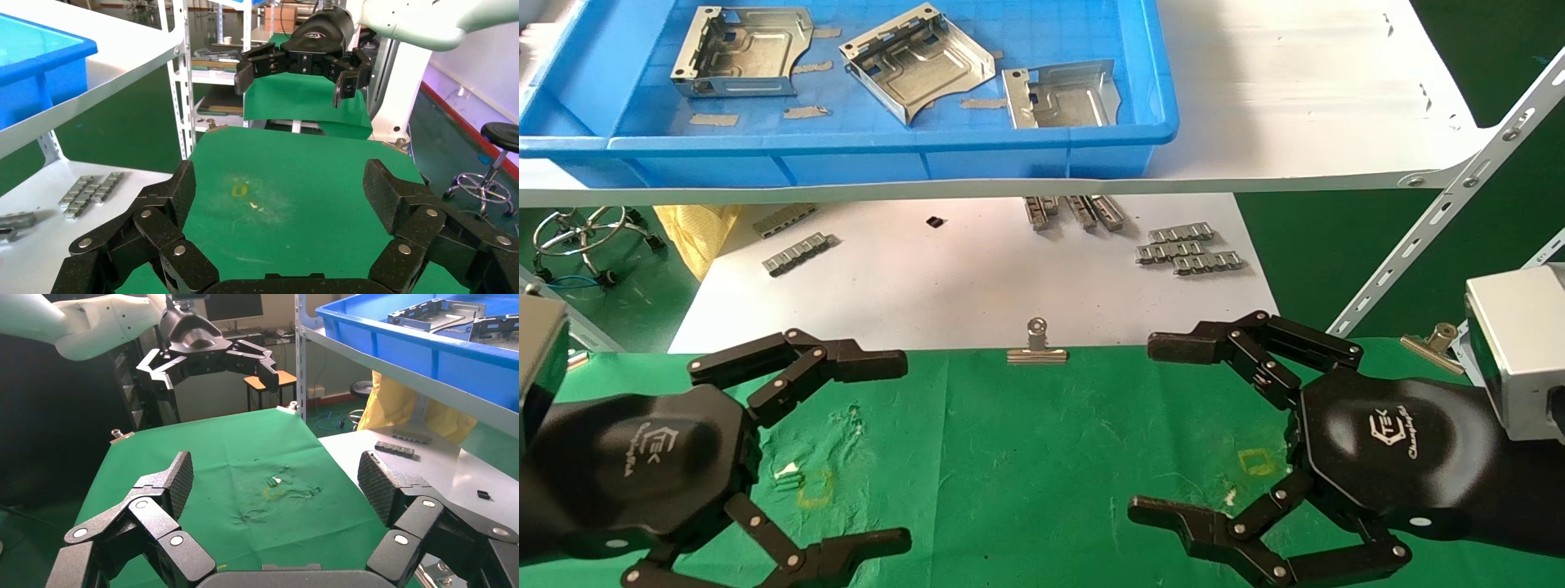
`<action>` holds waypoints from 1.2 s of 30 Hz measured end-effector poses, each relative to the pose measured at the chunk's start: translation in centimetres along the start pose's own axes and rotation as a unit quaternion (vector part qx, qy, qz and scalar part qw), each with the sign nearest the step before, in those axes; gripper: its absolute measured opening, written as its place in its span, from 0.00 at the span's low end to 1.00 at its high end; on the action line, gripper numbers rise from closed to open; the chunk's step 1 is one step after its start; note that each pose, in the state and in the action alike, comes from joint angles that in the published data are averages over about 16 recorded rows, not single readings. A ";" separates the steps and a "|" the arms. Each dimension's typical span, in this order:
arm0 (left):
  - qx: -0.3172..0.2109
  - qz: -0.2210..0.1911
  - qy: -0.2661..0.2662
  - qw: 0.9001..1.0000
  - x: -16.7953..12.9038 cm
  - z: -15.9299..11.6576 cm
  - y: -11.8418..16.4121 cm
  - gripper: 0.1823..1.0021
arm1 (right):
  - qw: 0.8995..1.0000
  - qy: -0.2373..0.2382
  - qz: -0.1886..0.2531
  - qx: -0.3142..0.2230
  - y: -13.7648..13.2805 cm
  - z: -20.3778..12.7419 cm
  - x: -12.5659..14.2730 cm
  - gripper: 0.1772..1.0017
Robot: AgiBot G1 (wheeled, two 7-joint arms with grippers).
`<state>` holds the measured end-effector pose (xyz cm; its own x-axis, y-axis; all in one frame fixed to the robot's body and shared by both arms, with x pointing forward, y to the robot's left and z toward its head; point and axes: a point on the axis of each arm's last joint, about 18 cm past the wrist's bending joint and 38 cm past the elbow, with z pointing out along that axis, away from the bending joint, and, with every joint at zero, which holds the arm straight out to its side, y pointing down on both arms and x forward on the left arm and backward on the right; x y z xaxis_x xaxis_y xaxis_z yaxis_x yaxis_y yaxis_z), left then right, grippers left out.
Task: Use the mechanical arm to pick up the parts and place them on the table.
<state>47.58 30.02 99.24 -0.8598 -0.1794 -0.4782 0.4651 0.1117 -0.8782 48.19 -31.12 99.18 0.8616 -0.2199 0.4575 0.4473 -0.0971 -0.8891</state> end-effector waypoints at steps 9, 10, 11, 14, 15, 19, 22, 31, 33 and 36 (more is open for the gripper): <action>0.000 0.000 0.000 1.000 0.0 0.0 0.0 1.00 | 1.000 0.000 0.000 0.000 0.0 0.0 0.0 1.00; 0.000 0.000 0.000 1.000 0.0 0.0 0.0 1.00 | 1.000 0.000 0.000 0.000 0.0 0.0 0.0 1.00; 0.000 0.000 0.000 1.000 0.0 0.0 0.0 1.00 | 1.000 0.000 0.000 0.000 0.0 0.0 0.0 1.00; 0.000 0.000 0.000 1.000 0.0 0.0 0.0 1.00 | 1.000 0.000 0.000 0.000 0.0 0.0 0.0 1.00; 0.000 0.000 0.000 1.000 0.0 0.0 0.0 1.00 | 1.000 0.000 0.000 0.000 0.0 0.0 0.0 1.00; 0.000 0.000 0.000 1.000 0.0 0.0 0.0 1.00 | 1.000 0.000 0.000 0.000 0.0 0.0 0.0 1.00; 0.000 0.000 0.000 1.000 0.0 0.0 0.0 1.00 | 1.000 0.000 0.000 0.000 0.0 0.0 0.0 1.00; 0.000 0.000 0.000 1.000 0.0 0.0 0.0 1.00 | 1.000 0.000 0.000 0.000 0.0 0.0 0.0 1.00; 0.000 0.000 0.000 1.000 0.0 0.0 0.0 1.00 | 1.000 0.000 0.000 0.000 0.0 0.0 0.0 1.00; 0.000 0.000 0.000 1.000 0.0 0.0 0.0 1.00 | 1.000 0.000 0.000 0.000 0.0 0.0 0.0 1.00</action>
<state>47.57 30.02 99.24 -0.8598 -0.1794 -0.4782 0.4651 0.1117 -0.8782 48.19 -31.12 99.18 0.8616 -0.2199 0.4575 0.4473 -0.0971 -0.8891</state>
